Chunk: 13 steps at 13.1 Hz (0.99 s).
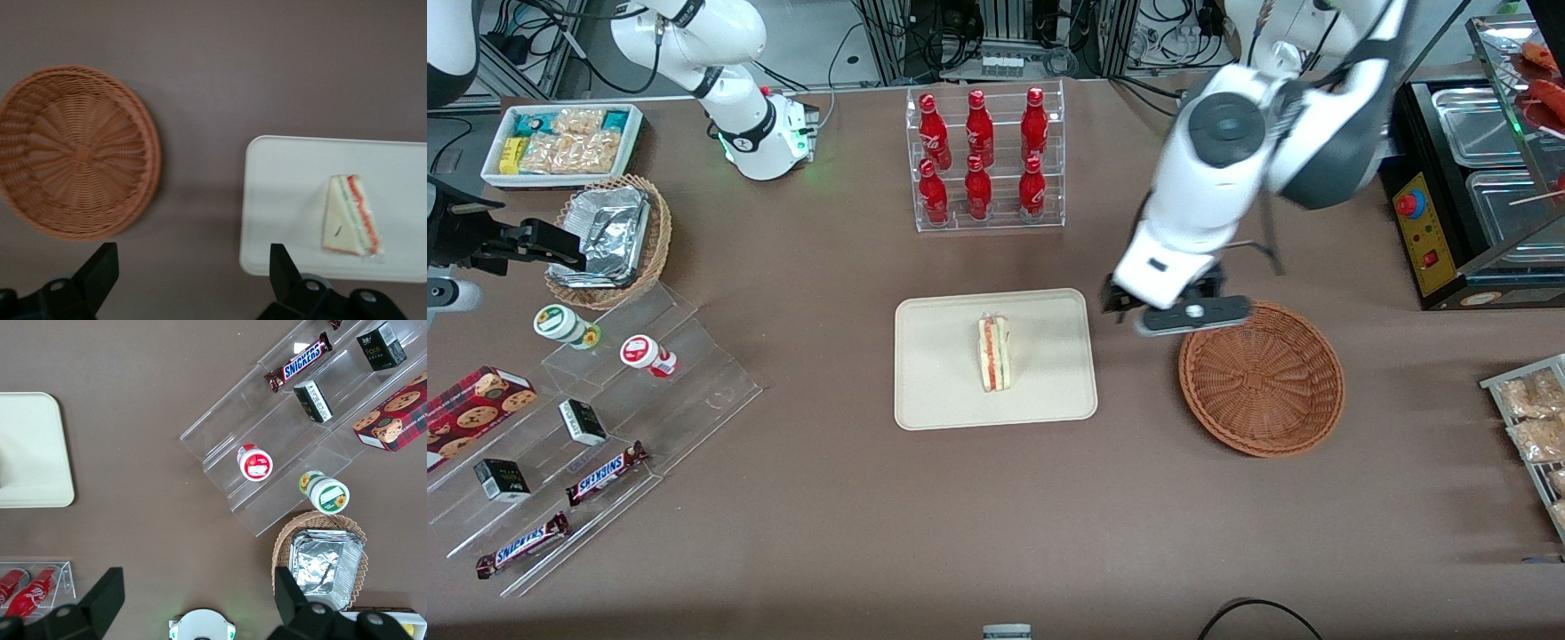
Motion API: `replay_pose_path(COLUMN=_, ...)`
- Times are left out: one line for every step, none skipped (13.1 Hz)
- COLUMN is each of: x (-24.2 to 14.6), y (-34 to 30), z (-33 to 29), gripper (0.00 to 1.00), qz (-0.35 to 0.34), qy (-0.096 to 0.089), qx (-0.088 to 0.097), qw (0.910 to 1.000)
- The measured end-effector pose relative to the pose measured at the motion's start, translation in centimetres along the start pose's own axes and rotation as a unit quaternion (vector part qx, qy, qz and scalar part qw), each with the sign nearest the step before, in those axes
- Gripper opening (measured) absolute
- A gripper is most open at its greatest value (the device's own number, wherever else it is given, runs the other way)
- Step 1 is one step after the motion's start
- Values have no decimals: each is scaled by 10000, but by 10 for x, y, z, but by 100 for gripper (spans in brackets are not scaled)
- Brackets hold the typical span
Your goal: Place sandwich from basket to tray
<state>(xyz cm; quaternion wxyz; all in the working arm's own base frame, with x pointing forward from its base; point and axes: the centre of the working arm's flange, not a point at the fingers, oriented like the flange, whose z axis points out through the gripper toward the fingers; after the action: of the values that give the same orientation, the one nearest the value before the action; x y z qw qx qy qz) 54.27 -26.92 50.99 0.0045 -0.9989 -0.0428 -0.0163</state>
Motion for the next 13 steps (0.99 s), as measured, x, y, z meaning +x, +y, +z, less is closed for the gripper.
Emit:
replay_pose_path(x=6, y=-30, z=-13, gripper=100, qz=106, qy=-89, qx=-16, qw=9999)
replay_pose_path(x=10, y=-59, z=-26, gripper=100, qz=217, qy=-153, qx=-20, qw=9996)
replay_pose_path(x=12, y=-82, z=-34, gripper=100, qz=314, qy=-197, qx=-14, qw=9993)
replay_pose_path(x=14, y=-102, z=-41, gripper=100, qz=410, qy=-228, qx=-10, qw=9989)
replay_pose_path(x=16, y=-120, z=-46, gripper=100, qz=514, qy=-251, qx=-10, qw=9984)
replay_pose_path(x=18, y=-135, z=-49, gripper=100, qz=607, qy=-280, qx=-8, qw=9978)
replay_pose_path(x=18, y=-149, z=-52, gripper=100, qz=685, qy=-313, qx=-6, qw=9972)
replay_pose_path(x=17, y=-160, z=-55, gripper=100, qz=727, qy=-318, qx=-9, qw=9968)
replay_pose_path(x=16, y=-171, z=-58, gripper=100, qz=751, qy=-301, qx=-15, qw=9967)
replay_pose_path(x=15, y=-181, z=-62, gripper=100, qz=792, qy=-271, qx=-24, qw=9965)
replay_pose_path(x=15, y=-193, z=-67, gripper=100, qz=829, qy=-238, qx=-32, qw=9963)
replay_pose_path(x=15, y=-205, z=-70, gripper=100, qz=840, qy=-204, qx=-38, qw=9962)
replay_pose_path(x=15, y=-212, z=-73, gripper=100, qz=838, qy=-175, qx=-42, qw=9963)
